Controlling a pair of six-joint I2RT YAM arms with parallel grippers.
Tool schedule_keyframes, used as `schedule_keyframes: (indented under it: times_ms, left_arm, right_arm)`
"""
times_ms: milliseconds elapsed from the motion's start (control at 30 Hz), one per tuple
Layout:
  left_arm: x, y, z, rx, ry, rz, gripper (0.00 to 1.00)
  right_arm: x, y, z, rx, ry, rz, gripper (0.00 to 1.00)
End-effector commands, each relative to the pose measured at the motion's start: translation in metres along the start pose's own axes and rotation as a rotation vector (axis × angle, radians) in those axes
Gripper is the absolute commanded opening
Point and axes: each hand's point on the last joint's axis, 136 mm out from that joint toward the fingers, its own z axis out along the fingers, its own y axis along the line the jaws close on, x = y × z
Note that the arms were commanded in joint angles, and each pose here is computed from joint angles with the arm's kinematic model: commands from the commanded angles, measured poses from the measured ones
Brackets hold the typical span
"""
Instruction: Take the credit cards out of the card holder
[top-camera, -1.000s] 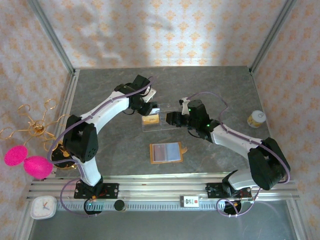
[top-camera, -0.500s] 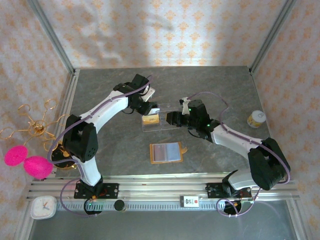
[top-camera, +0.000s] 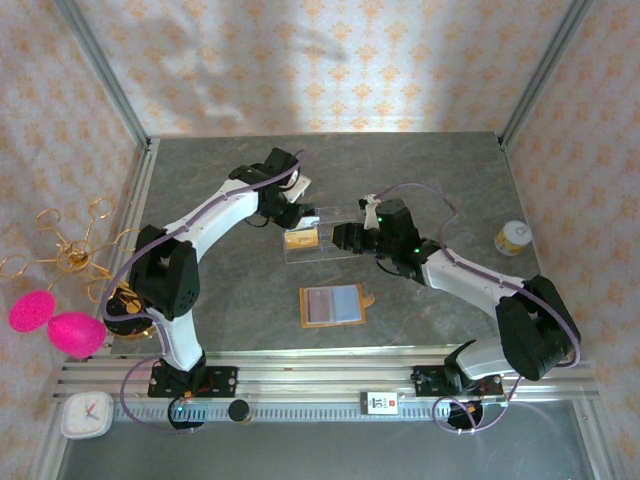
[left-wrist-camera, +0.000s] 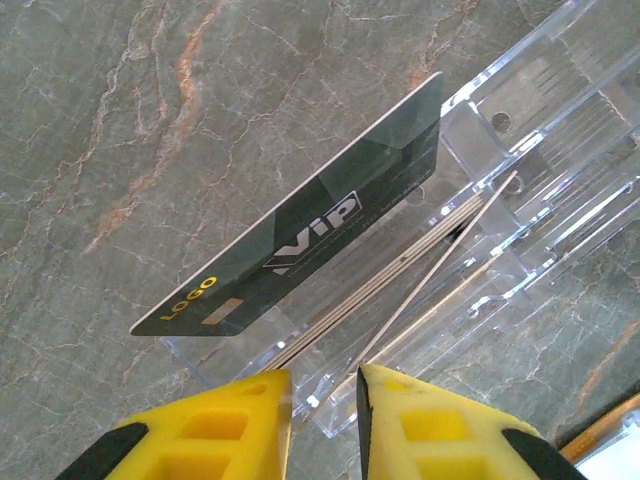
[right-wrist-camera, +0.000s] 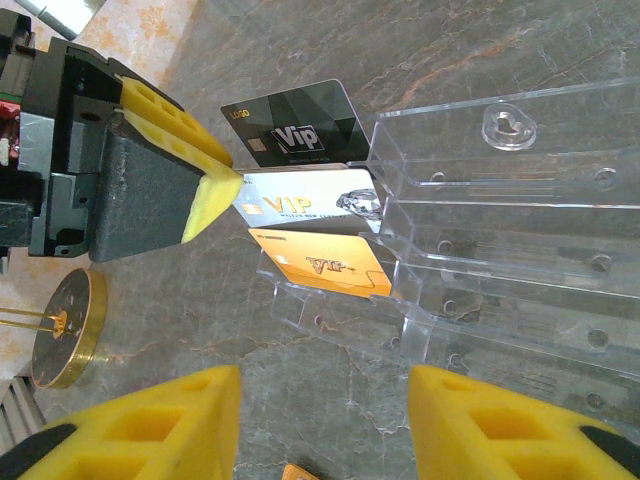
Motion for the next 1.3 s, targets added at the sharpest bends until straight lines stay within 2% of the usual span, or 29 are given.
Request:
schedule_keyframes:
  times_ms: [0, 500, 767, 1000, 1267]
  left_arm:
    - [-0.003, 0.001, -0.002, 0.014, 0.000, 0.016, 0.23]
    - [0.002, -0.011, -0.010, 0.073, -0.016, 0.029, 0.00]
    - [0.009, -0.025, -0.017, 0.115, -0.053, 0.041, 0.00]
    - [0.003, -0.026, -0.031, 0.107, -0.162, 0.058, 0.00]
    - [0.000, -0.031, -0.042, 0.129, -0.194, 0.077, 0.00]
  right_arm:
    - [-0.007, 0.006, -0.005, -0.019, -0.025, -0.029, 0.47]
    - [-0.008, 0.002, -0.003, -0.011, -0.024, -0.023, 0.47]
    - [-0.008, 0.002, -0.003, -0.014, -0.023, -0.018, 0.47]
    - [-0.008, 0.002, -0.002, -0.019, -0.017, -0.012, 0.47]
    - [-0.008, 0.002, -0.002, -0.020, -0.019, -0.011, 0.47]
